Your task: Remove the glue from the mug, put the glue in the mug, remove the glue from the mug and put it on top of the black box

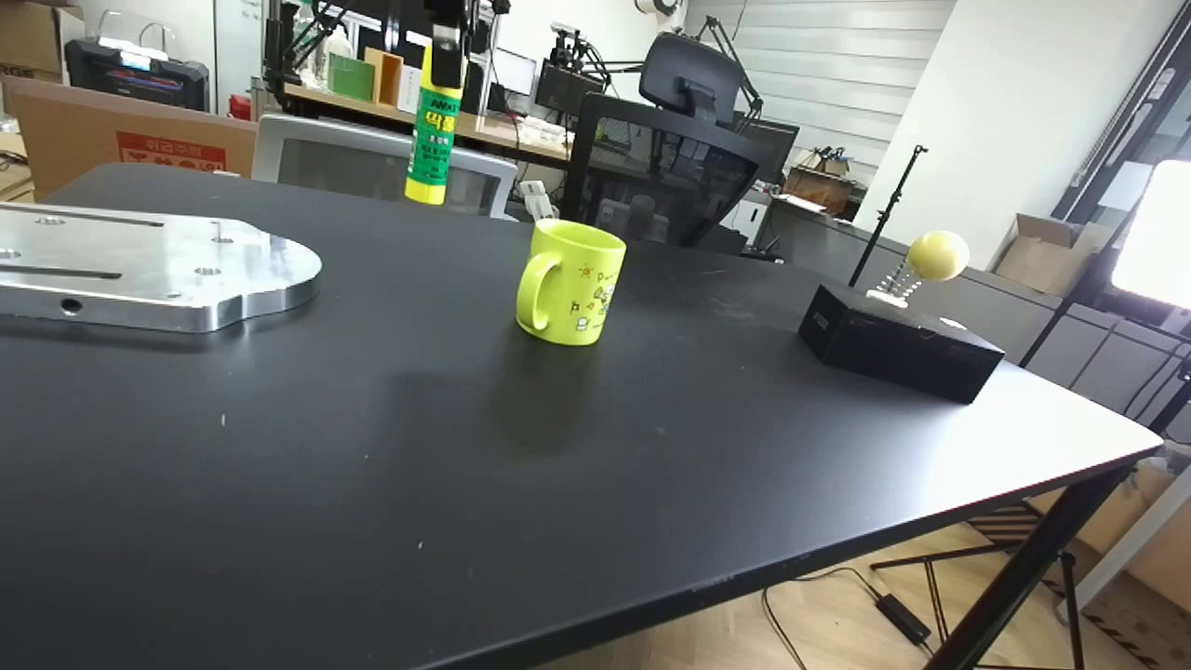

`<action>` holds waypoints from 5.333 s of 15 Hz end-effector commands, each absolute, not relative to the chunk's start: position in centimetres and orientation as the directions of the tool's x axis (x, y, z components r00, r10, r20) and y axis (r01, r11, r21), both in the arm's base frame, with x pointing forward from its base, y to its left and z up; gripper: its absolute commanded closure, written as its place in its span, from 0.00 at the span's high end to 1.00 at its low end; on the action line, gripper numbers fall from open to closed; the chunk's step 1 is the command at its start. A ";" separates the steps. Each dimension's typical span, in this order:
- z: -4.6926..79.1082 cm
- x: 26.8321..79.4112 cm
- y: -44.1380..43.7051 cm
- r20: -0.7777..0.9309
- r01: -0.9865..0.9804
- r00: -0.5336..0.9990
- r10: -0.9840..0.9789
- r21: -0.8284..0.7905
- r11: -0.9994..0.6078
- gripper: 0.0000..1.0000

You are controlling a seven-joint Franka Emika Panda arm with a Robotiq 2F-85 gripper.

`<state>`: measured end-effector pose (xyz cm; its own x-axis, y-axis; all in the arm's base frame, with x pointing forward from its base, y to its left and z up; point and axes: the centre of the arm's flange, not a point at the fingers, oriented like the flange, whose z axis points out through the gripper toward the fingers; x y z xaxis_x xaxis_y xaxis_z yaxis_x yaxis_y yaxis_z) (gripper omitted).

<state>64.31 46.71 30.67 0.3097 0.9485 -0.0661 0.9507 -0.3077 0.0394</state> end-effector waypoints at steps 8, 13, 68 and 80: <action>24.2 65.8 47.2 -0.098 0.953 0.304 0.948 0.028 -0.302 0.09; 23.0 65.8 47.2 -0.103 0.953 0.303 0.947 0.007 -0.304 0.09; 23.2 65.9 44.9 0.000 0.091 0.996 0.091 -0.054 -0.994 1.00; 21.2 65.4 45.3 -0.054 0.099 0.993 0.103 -0.060 -0.993 0.47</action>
<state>65.51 45.26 20.93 0.9913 0.1267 -0.0345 0.1249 -0.9909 -0.0505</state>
